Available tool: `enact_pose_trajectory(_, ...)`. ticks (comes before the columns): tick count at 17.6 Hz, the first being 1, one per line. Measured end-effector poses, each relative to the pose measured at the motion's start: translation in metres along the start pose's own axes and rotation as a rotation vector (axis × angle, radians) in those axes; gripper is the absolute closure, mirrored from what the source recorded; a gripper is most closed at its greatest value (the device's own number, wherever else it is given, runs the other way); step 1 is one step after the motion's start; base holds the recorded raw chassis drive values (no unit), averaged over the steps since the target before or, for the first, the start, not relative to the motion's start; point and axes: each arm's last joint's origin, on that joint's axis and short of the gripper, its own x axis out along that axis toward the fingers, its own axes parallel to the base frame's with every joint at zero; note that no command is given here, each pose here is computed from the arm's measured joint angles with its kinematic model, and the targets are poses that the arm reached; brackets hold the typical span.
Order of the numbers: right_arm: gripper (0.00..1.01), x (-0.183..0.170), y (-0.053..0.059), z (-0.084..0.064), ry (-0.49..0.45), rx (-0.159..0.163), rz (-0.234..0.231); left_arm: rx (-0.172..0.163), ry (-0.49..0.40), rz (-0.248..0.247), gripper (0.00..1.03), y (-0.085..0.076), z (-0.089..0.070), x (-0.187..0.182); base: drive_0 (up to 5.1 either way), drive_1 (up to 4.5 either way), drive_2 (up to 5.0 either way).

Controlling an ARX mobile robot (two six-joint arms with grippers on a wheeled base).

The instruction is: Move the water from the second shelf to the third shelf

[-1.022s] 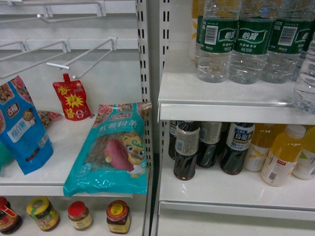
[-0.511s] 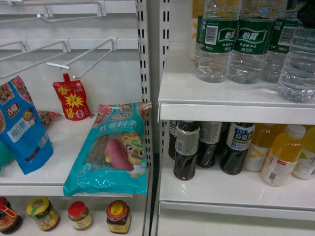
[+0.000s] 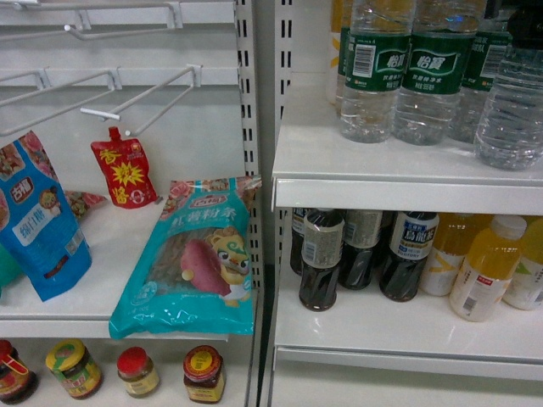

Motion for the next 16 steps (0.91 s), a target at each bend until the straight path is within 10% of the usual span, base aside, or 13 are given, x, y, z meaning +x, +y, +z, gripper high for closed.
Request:
enact_pose_trajectory(2, 0.58, 0.000, 0.000, 0.000, -0.003, 0.000, 0.000, 0.000, 0.000, 0.000, 0.05, 0.000, 0.000, 0.000, 0.0, 0.00, 0.0)
enact_pose_trajectory(6, 0.02, -0.001, -0.003, 0.001, -0.030, 0.004, -0.006, 0.000, 0.000, 0.000, 0.05, 0.000, 0.000, 0.000, 0.0, 0.00, 0.0)
enact_pose_trajectory(16, 0.03, -0.034, -0.001, 0.005, -0.040, -0.052, 0.008, 0.000, 0.000, 0.000, 0.05, 0.000, 0.000, 0.000, 0.0, 0.00, 0.0)
